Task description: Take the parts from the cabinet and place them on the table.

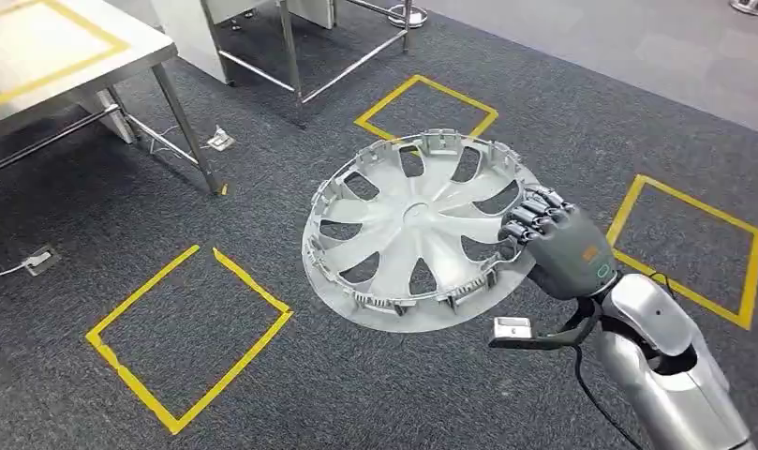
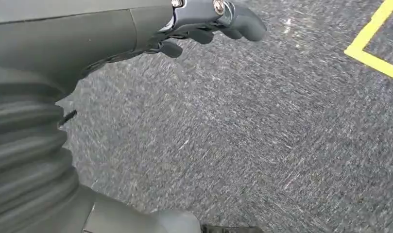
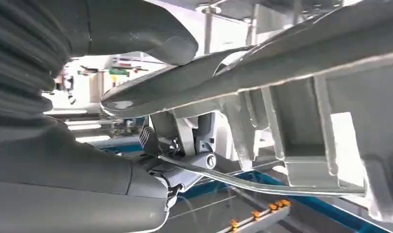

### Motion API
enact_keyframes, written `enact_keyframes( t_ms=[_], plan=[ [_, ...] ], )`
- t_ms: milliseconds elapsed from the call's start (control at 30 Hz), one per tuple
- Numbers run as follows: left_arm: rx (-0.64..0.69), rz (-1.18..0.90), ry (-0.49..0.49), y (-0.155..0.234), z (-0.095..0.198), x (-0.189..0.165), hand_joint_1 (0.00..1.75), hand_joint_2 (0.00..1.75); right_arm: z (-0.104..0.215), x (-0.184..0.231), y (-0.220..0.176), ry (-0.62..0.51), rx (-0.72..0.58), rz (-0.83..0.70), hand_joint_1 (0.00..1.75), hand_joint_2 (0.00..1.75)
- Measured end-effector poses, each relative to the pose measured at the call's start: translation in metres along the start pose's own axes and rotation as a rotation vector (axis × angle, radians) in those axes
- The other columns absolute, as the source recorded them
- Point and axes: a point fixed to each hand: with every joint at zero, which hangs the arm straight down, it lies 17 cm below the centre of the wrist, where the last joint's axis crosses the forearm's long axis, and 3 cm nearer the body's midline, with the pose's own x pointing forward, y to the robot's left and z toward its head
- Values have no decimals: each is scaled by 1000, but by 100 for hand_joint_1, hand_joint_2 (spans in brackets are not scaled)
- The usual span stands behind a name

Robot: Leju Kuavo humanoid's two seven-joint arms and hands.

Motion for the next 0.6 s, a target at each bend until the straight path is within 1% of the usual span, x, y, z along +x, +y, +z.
enact_keyframes(
  t_ms=[100,400,600],
  plan=[
    [-1,-1,4,0,1,-2,0,175,1,0,0,-2,1,2,175,175],
    [-9,-8,-2,-1,1,-2,0,175,-12,-5,-24,-14,-32,46,175,175],
    [-9,-7,0,-1,1,-2,0,175,-13,-16,-34,-24,-8,57,175,175]
  ],
)
